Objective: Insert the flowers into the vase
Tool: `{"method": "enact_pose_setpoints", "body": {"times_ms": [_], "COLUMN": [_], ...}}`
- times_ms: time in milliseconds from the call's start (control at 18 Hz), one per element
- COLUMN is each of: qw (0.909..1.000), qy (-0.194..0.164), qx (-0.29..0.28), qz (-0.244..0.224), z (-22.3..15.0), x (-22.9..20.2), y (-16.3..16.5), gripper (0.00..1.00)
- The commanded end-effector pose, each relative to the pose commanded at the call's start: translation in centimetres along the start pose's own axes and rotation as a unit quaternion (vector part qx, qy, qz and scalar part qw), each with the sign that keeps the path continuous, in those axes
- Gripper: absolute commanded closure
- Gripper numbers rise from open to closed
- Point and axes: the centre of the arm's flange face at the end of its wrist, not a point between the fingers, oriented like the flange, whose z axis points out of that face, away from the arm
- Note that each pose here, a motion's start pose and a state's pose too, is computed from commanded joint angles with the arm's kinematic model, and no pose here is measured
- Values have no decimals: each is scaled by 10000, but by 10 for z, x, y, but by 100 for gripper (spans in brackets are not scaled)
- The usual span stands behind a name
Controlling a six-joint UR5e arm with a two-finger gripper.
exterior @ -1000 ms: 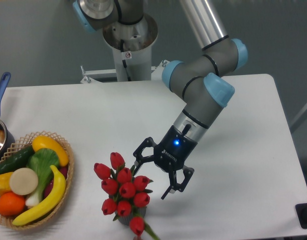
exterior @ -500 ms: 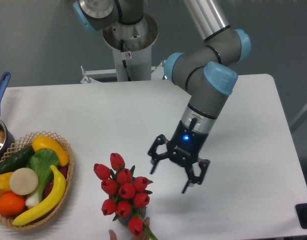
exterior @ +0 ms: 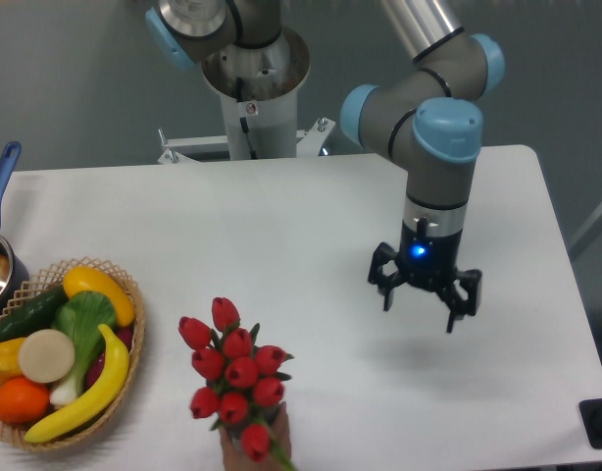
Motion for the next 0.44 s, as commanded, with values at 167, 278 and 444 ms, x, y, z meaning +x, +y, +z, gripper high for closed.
{"method": "enact_pose_setpoints", "body": {"times_ms": [167,278,444], "qw": [9996,9983,9956], "qy": [49,107,131], "qx": [-221,-415,-718], "qz": [153,404,596], "z": [-11,-19,-26], "x": [-7,-7,-6], "y": [15,22,29], "gripper": [0,0,0]}}
